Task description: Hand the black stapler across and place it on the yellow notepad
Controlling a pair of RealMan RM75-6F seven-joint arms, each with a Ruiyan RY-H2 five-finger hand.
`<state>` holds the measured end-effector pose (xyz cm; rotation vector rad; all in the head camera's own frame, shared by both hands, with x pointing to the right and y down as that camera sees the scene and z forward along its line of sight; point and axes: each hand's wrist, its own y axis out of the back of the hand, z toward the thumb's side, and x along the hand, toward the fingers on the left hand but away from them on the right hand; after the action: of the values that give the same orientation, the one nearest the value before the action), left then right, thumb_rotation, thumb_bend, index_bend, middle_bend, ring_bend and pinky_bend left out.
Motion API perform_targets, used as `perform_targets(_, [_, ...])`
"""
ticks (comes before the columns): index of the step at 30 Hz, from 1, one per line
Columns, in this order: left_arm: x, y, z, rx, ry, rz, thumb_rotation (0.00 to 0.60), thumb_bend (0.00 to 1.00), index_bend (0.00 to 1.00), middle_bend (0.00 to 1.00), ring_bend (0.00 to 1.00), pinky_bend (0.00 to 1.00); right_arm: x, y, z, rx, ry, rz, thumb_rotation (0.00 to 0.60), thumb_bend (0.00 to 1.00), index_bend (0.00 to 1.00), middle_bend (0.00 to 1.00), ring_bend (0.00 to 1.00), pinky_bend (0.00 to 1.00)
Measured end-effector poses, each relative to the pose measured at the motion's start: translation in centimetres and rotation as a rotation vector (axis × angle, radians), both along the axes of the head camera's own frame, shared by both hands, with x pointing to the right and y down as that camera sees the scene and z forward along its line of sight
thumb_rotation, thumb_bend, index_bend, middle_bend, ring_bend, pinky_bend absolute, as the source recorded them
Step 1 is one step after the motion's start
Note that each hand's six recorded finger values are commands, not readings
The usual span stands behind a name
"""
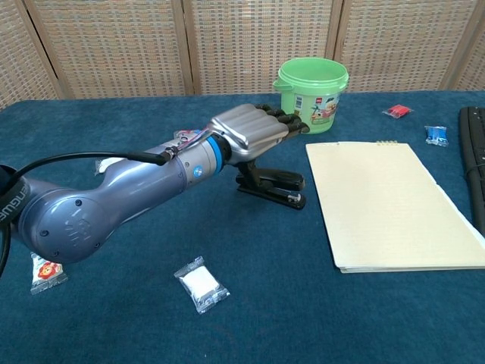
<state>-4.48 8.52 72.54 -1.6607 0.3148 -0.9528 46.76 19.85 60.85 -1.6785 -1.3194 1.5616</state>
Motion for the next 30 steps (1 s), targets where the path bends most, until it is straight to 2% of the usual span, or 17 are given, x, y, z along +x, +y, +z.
perform_targets(6, [-2.7, -0.7, -1.4, -0.007, 0.063, -0.088, 0.6, 0.27, 0.0, 0.0, 0.0, 0.0, -0.3, 0.1, -0.1, 0.001, 0.001, -0.01, 0.6, 0.08, 0.09, 0.0, 0.0, 0.0])
perform_targets(10, [-6.3, -1.6, -2.6, -0.007, 0.084, -0.161, 0.6, 0.22, 0.0, 0.0, 0.0, 0.0, -0.7, 0.3, -0.1, -0.001, 0.005, -0.027, 0.6, 0.08, 0.09, 0.0, 0.0, 0.0])
perform_targets(15, [-13.4, -2.8, -4.3, 0.002, 0.073, -0.29, 0.6, 0.15, 0.0, 0.0, 0.0, 0.0, -1.5, 0.5, 0.1, -0.004, 0.021, -0.062, 0.6, 0.08, 0.09, 0.0, 0.0, 0.0])
perform_targets(19, [-19.5, -2.9, -5.8, 0.003, 0.052, -0.386, 0.6, 0.13, 0.0, 0.0, 0.0, 0.0, -2.3, 0.6, 0.3, -0.005, 0.039, -0.088, 0.6, 0.08, 0.08, 0.0, 0.0, 0.0])
perform_targets(25, [-29.4, -1.3, -8.2, 0.013, 0.041, -0.541, 0.6, 0.13, 0.0, 0.0, 0.0, 0.0, -3.8, 0.5, 0.7, -0.003, 0.062, -0.127, 0.6, 0.08, 0.07, 0.0, 0.0, 0.0])
perform_targets(30, [-35.1, 2.0, -9.9, 0.013, 0.072, -0.643, 0.6, 0.14, 0.0, 0.0, 0.0, 0.0, -6.1, -0.5, 0.6, 0.014, 0.056, -0.166, 0.6, 0.08, 0.07, 0.0, 0.0, 0.0])
